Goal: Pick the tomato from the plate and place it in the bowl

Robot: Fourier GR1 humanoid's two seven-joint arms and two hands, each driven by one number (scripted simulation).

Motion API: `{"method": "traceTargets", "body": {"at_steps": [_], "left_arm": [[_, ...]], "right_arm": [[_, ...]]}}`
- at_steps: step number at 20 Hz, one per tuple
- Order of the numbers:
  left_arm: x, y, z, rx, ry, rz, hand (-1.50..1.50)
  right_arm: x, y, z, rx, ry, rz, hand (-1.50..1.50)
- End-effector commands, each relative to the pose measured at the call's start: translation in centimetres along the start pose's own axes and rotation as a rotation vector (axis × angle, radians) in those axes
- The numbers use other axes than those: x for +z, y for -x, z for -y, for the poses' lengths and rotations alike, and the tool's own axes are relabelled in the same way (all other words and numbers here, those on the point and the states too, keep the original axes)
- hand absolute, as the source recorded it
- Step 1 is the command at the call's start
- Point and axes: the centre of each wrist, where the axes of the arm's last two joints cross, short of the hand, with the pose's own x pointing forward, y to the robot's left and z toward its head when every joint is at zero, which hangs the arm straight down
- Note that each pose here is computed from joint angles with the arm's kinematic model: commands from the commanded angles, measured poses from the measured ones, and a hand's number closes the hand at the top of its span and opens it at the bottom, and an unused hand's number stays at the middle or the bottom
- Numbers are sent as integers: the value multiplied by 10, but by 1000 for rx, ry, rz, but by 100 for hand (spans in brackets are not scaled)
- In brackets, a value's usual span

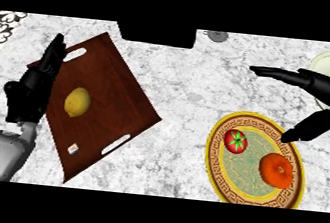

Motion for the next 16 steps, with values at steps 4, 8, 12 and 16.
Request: {"method": "traceTargets", "body": {"at_steps": [4,8,12,16], "left_arm": [[8,6,2,4,-1,-18,0],[0,-4,7,-14,-15,-30,0],[3,-2,-13,-7,-22,-27,0],[12,6,-15,-11,-20,-28,0]], "right_arm": [[-23,3,-9,58,-309,82,-150],[-39,11,-30,87,-421,62,-150],[-44,19,-38,172,-472,45,-150],[-52,24,-49,220,-546,-14,-150]]}}
